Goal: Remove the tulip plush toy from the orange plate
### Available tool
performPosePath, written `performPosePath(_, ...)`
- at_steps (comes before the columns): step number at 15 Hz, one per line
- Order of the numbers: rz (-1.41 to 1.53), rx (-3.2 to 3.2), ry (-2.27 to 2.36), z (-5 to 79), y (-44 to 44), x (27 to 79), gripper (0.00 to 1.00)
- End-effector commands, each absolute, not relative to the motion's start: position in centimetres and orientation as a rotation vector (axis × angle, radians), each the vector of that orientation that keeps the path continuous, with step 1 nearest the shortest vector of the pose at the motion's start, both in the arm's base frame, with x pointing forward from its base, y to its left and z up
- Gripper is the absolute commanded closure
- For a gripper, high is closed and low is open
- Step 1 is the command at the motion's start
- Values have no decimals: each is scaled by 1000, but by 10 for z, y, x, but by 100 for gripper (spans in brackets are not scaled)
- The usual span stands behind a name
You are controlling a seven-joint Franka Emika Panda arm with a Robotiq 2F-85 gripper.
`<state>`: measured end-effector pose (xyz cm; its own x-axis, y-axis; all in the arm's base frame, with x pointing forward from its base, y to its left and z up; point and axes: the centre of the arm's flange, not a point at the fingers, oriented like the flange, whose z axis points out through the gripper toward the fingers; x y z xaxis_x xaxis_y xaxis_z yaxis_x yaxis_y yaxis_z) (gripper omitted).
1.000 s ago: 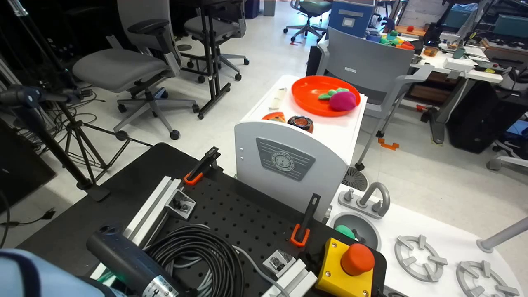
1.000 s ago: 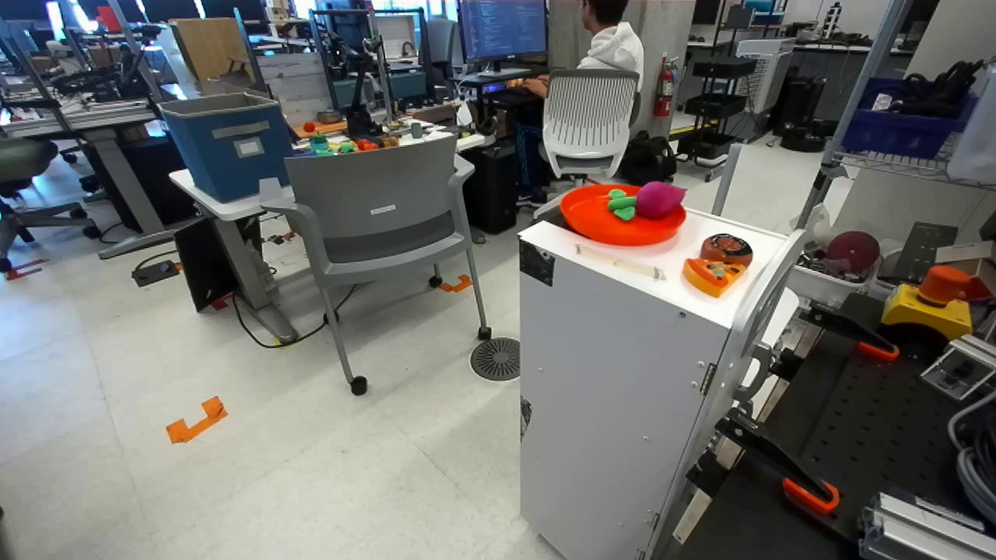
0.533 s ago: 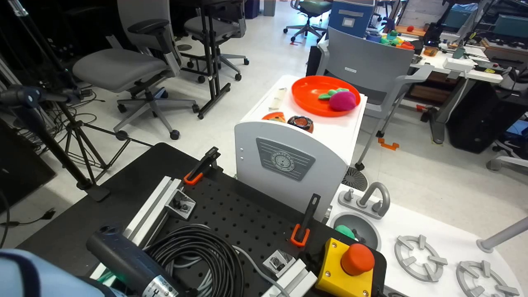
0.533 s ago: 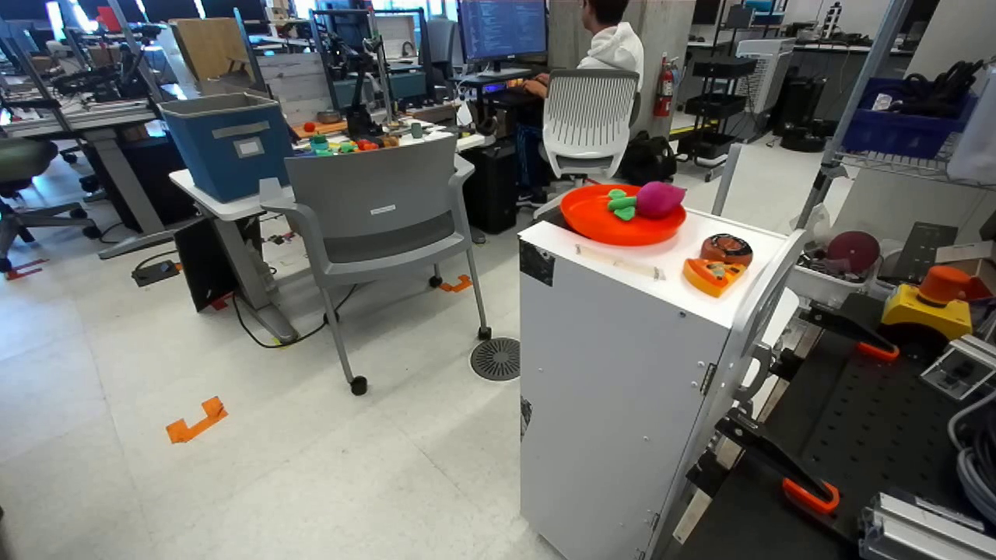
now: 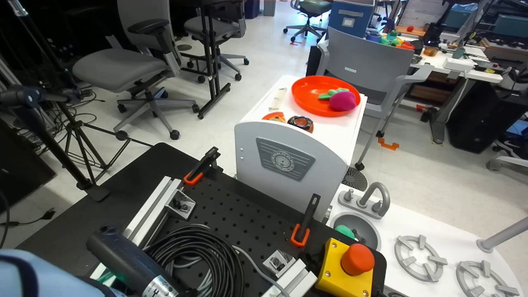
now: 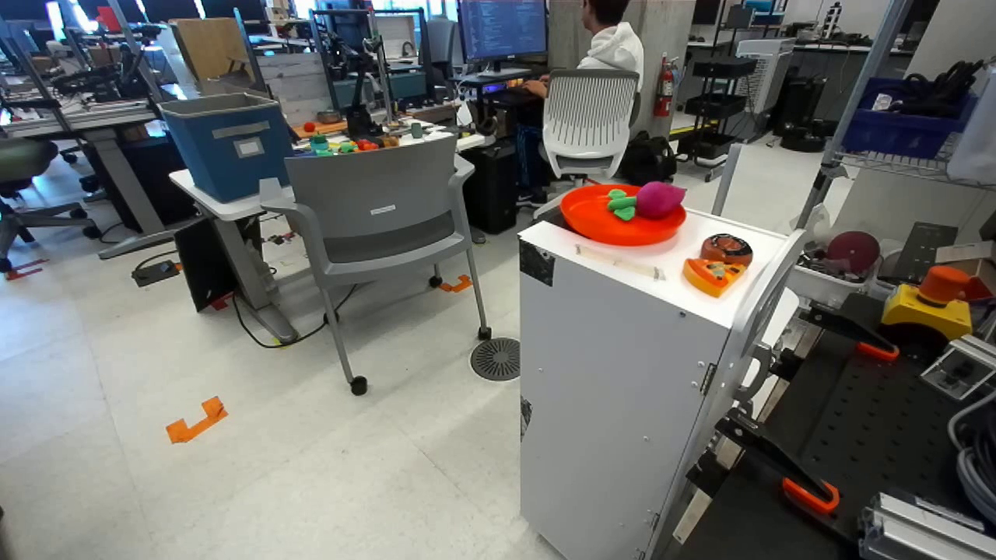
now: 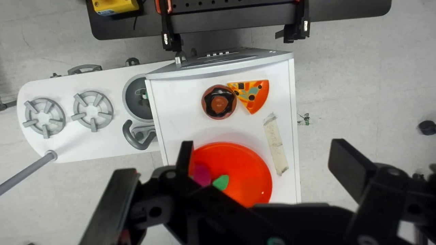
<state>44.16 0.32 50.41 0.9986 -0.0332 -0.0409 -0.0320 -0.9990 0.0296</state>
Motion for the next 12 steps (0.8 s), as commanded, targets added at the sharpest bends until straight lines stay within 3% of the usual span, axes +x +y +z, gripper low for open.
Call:
performPosePath(1,-34,3183,-96,509,-25,453,0)
performPosePath(12,-34,3163,-401,510,-76,456,0)
